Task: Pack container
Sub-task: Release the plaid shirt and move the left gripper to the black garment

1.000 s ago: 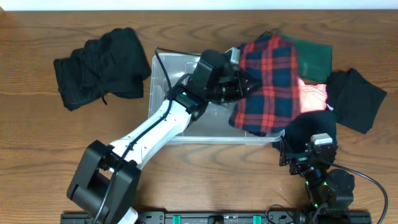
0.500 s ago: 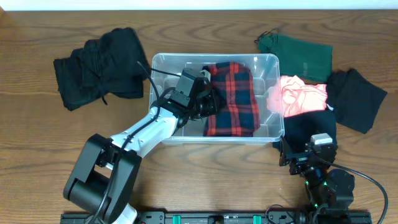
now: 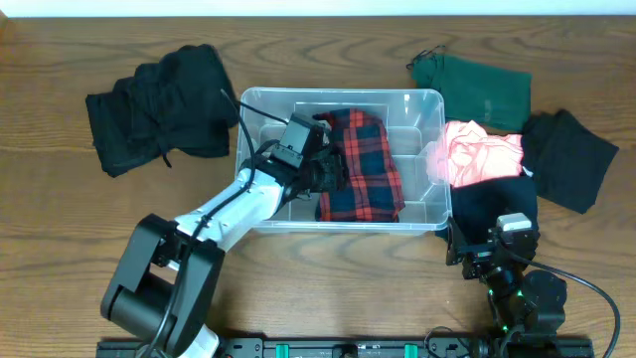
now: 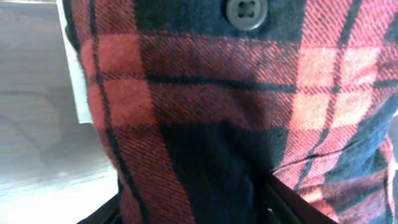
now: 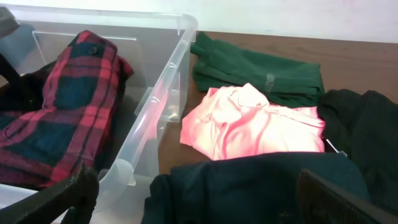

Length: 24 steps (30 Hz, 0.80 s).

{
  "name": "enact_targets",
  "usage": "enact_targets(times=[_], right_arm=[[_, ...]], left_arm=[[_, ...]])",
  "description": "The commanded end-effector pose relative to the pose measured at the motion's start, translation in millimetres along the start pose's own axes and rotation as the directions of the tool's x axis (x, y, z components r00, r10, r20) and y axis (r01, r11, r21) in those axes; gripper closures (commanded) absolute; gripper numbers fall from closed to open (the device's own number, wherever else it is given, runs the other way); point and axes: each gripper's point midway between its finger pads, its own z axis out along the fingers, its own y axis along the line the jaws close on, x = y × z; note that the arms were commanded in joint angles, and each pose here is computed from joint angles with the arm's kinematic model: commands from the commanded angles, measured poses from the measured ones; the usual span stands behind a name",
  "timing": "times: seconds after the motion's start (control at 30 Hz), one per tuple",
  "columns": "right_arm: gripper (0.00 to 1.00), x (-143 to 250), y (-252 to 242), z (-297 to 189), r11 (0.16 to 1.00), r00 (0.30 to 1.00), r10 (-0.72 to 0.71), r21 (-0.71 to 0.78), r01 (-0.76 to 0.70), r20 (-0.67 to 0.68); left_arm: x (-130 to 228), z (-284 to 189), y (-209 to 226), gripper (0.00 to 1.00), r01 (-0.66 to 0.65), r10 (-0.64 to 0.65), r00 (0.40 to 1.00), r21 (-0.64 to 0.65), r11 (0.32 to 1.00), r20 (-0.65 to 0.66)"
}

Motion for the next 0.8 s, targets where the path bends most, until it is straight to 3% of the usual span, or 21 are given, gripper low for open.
enact_targets(times=[0.0,0.2,0.47,0.6,0.77], right_arm=[[0.01,1,-1,0,1.0,1.0,0.009,0.006,-0.009,-0.001],[0.01,1,-1,0,1.0,1.0,0.009,0.006,-0.009,-0.001],[0.01,1,-1,0,1.0,1.0,0.009,0.006,-0.009,-0.001],[0.01,1,-1,0,1.0,1.0,0.009,0.006,-0.009,-0.001],[0.01,1,-1,0,1.0,1.0,0.009,0.006,-0.009,-0.001]], left_arm=[[-27,-13,-1,0.45,-0.062,0.063,0.997,-0.026,0.998,0.047],[-69,-54,-10,0.39,-0.1,0.105,0.988,-0.047,0.994,0.116],[-119,-135,14,0.38,0.001,0.03,0.975,-0.142,0.99,0.22],[-133,-189,56,0.32,0.129,-0.073,0.957,-0.187,0.974,0.281],[-131,-248,141,0.25,0.36,-0.268,0.892,-0.214,0.908,0.364]])
